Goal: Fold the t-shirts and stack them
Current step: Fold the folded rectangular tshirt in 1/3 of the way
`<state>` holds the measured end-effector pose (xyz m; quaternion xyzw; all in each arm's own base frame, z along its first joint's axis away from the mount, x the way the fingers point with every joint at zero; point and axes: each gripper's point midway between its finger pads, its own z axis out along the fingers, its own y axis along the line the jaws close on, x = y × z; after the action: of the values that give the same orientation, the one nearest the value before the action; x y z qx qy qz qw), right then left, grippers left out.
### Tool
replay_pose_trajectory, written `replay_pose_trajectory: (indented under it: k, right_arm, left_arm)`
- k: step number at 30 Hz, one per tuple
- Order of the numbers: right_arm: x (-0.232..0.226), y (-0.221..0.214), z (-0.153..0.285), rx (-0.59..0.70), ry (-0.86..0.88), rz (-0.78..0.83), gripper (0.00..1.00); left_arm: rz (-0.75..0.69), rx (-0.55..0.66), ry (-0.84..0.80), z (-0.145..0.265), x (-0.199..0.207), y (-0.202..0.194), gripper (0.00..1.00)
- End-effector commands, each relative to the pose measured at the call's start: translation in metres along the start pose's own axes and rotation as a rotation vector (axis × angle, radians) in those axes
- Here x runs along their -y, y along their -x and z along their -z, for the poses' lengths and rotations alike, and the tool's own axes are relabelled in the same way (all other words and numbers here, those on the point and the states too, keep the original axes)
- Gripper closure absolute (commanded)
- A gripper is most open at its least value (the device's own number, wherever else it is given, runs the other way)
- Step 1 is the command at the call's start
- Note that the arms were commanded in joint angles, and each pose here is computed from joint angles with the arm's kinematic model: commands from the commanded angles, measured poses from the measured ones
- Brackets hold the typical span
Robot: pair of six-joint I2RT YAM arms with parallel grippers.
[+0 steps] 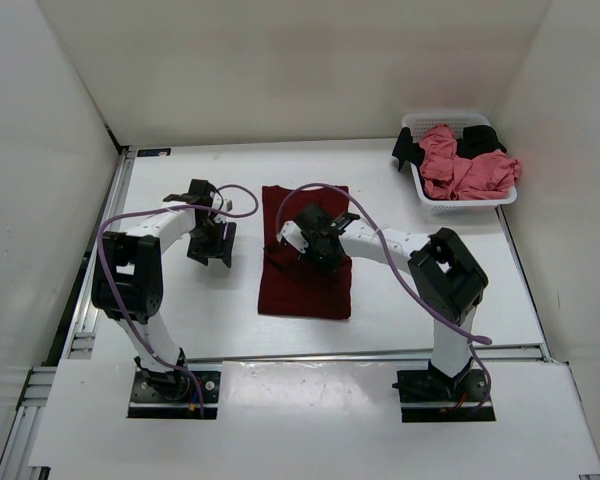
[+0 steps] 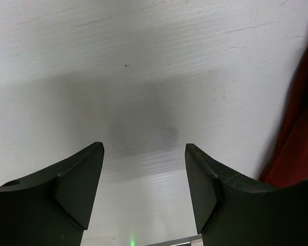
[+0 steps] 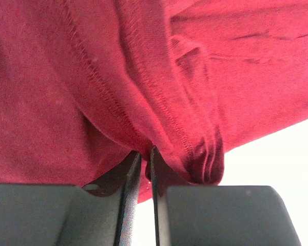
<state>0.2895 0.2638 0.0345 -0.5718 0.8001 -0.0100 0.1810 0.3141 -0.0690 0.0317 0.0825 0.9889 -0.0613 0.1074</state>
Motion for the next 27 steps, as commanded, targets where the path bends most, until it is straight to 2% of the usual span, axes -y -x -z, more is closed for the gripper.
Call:
replay_pose_trajectory:
  k: [1, 6, 20, 21, 22, 25, 27]
  right_arm:
    - [0.021, 0.02, 0.011, 0.059, -0.058, -0.043, 0.84]
    - [0.035, 0.023, 0.006, 0.065, -0.073, -0.105, 0.88]
    - [0.081, 0.039, -0.018, 0.105, -0.049, -0.261, 0.89]
    - [0.085, 0.036, -0.018, 0.104, -0.053, -0.269, 0.88]
    - [0.086, 0.039, -0.016, 0.112, -0.056, -0.28, 0.78]
    - [0.086, 0.043, -0.011, 0.129, -0.052, -0.306, 0.66]
    - [0.094, 0.046, 0.005, 0.15, -0.097, -0.332, 0.65]
  left_arm:
    - [0.0, 0.022, -0.023, 0.007, 0.003, 0.008, 0.24]
    - [0.0, 0.022, -0.023, 0.007, 0.003, 0.008, 0.24]
    - [-0.015, -0.008, -0.037, 0.005, 0.01, -0.001, 0.24]
    - [-0.015, -0.008, -0.037, 0.005, 0.01, -0.001, 0.24]
    - [-0.014, -0.017, -0.037, 0.006, 0.01, -0.003, 0.24]
    - [-0.025, -0.009, -0.039, 0.007, 0.014, 0.0, 0.24]
    - [-0.038, 0.021, -0.042, 0.013, 0.018, 0.009, 0.24]
